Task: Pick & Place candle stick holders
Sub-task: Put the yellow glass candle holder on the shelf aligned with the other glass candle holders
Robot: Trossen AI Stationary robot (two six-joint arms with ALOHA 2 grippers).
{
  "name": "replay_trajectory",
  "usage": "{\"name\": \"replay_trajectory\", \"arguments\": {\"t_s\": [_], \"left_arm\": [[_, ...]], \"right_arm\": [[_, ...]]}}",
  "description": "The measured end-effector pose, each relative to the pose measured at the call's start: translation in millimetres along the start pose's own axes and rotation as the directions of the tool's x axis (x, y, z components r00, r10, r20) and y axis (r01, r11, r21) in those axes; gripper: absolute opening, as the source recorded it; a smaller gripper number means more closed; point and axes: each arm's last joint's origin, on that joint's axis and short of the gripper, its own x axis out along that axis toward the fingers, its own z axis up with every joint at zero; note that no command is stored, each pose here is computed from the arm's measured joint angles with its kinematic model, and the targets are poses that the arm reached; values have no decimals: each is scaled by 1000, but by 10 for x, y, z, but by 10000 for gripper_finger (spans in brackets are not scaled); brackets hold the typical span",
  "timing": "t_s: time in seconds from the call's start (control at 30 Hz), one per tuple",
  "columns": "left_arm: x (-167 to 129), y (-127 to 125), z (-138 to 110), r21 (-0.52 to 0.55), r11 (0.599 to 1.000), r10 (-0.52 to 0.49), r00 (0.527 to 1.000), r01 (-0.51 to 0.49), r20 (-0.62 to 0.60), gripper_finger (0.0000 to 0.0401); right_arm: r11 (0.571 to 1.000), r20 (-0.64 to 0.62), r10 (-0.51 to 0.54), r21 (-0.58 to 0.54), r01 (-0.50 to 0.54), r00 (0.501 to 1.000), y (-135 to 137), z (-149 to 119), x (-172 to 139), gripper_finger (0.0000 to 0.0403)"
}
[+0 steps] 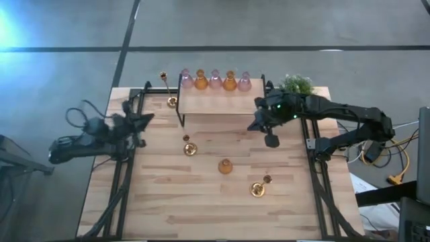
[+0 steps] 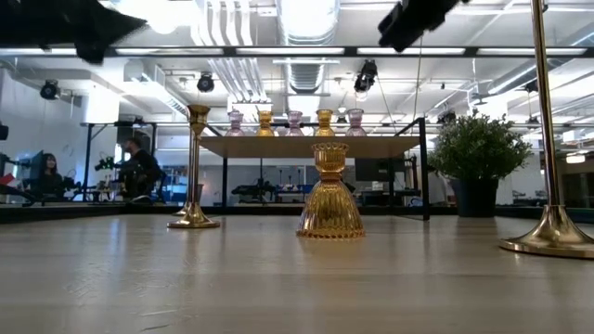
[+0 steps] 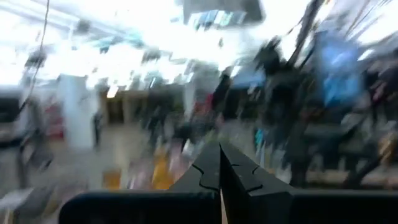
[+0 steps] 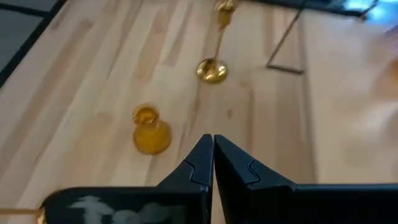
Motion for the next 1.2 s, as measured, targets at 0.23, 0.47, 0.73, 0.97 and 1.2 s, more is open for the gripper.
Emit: {"name": "replay_trajectory", "arguments": {"t_s": [0.23,0.47,0.73,0.97,1.2], "left_arm": [[9,-1,-294,-8,984,177,982,-178,-63,0],[0,13,-436,-19,951,304,945,-309,-121,0],[-8,10,-622,-9,912,400,896,-410,-193,0],[-39,-15,-846,-25,898,419,872,-439,-253,1],[-44,-39,-926,-27,916,371,871,-400,-321,4]], "right_arm": [[998,59,56,-2,-56,997,30,-380,308,8],[999,75,52,-19,-50,996,70,-745,546,8],[999,132,35,-40,-30,991,103,-1062,743,8],[998,76,43,-44,-39,996,166,-1352,838,8],[997,285,57,-58,-42,957,202,-1446,892,8]]}}
